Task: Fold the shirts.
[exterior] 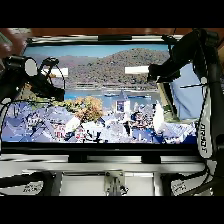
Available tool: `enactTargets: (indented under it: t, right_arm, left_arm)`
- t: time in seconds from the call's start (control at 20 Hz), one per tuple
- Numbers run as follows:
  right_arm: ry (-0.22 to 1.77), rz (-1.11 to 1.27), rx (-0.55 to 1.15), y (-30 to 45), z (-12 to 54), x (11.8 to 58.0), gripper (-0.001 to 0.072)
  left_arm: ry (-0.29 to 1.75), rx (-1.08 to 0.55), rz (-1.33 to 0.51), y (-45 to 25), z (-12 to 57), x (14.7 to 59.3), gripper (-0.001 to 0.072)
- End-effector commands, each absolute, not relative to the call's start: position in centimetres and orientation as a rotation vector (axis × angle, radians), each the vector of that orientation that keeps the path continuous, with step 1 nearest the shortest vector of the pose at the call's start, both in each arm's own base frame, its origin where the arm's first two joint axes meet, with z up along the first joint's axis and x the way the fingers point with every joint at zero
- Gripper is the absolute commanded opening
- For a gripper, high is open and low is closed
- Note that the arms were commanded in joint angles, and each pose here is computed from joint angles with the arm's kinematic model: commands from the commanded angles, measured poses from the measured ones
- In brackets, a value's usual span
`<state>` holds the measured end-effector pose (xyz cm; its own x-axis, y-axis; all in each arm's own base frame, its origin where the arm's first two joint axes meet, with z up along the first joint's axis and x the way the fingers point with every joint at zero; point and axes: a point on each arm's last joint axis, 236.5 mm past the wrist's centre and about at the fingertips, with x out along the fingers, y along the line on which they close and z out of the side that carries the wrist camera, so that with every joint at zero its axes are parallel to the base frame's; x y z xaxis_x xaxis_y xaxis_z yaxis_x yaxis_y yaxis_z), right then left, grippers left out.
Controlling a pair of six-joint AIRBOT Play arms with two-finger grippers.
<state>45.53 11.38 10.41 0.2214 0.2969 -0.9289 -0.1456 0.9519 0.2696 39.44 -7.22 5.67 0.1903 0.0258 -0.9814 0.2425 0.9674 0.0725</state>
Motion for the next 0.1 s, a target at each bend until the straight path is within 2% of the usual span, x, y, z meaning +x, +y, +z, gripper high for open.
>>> enactTargets:
  t: [0.0,0.05]
  right_arm:
    - [1.312,0.313,0.139,11.58,10.46,45.55,0.0549]
    - [1.312,0.313,0.139,11.58,10.46,45.55,0.0549]
  left_arm:
    - [1.374,0.231,-0.154,-7.23,5.68,39.46,0.0617]
    - [1.374,0.231,-0.154,-7.22,5.68,39.46,0.0617]
